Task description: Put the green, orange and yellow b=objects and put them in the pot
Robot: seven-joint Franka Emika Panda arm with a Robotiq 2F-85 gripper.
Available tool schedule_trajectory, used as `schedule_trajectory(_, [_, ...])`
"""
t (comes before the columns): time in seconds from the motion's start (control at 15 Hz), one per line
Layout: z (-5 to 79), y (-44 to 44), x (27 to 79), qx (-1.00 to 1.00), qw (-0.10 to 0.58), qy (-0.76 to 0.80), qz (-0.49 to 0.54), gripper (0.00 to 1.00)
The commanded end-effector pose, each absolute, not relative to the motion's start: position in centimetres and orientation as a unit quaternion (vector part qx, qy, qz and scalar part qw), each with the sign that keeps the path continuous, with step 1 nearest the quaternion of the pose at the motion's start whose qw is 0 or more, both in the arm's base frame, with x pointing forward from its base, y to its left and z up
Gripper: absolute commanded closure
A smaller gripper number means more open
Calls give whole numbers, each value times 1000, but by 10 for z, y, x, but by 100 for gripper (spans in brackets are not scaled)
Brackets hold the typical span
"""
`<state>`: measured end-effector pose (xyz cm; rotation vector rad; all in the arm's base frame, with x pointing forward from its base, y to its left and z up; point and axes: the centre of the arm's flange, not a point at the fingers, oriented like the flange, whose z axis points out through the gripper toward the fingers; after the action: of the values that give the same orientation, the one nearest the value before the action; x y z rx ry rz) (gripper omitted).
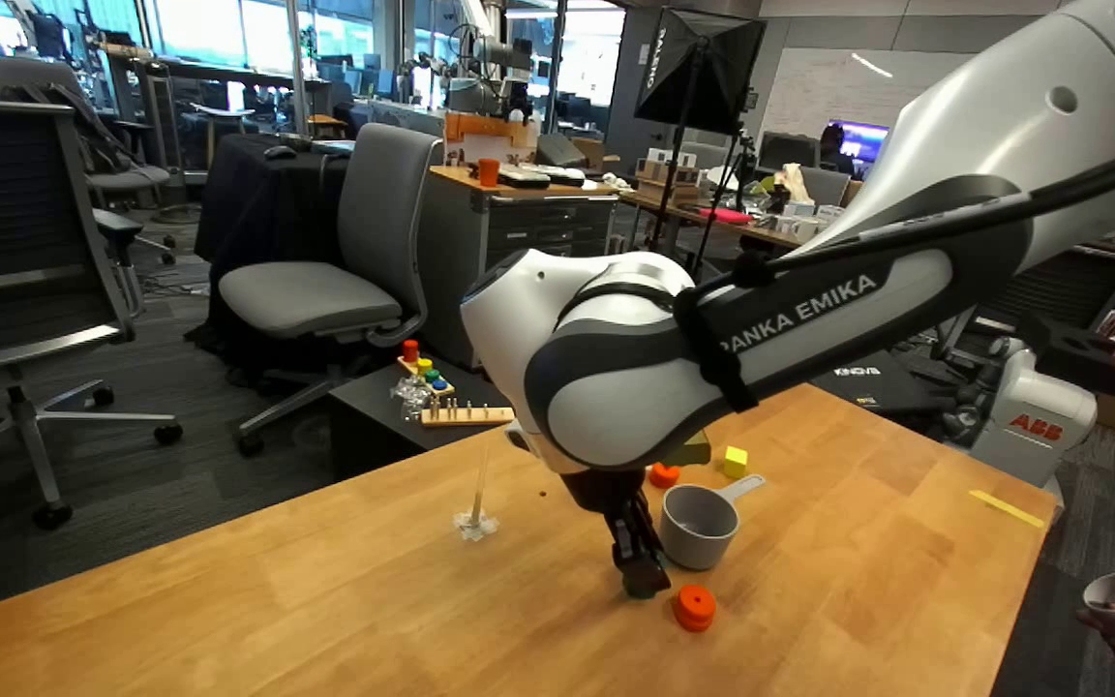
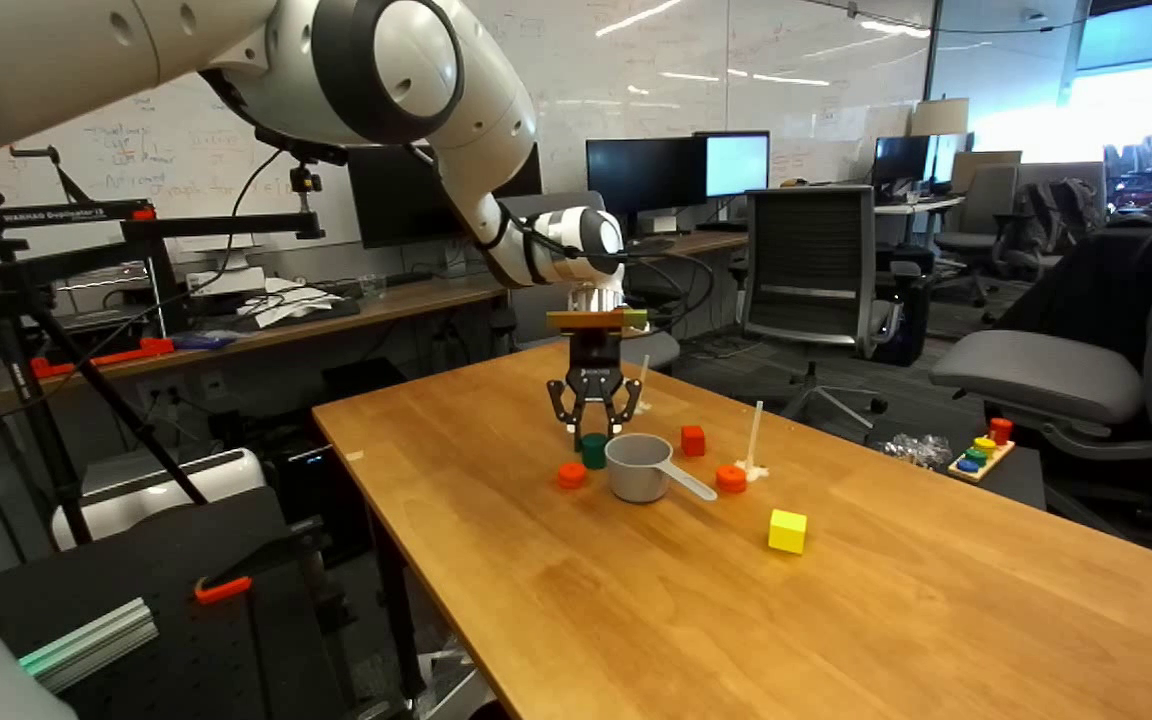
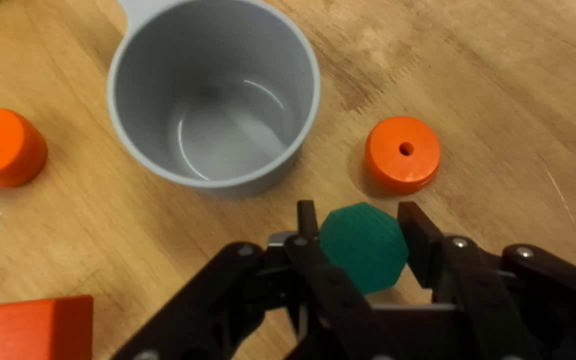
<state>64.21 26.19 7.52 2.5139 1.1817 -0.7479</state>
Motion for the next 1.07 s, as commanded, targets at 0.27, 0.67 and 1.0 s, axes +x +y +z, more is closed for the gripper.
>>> schedule_trajectory(0.27, [145, 225, 670, 892, 146, 364, -223, 80])
schedule_trajectory(0.67, [231, 219, 690, 914, 159, 338, -158, 80])
schedule_trajectory(1.0, [246, 206, 673, 928, 151, 305, -152, 80])
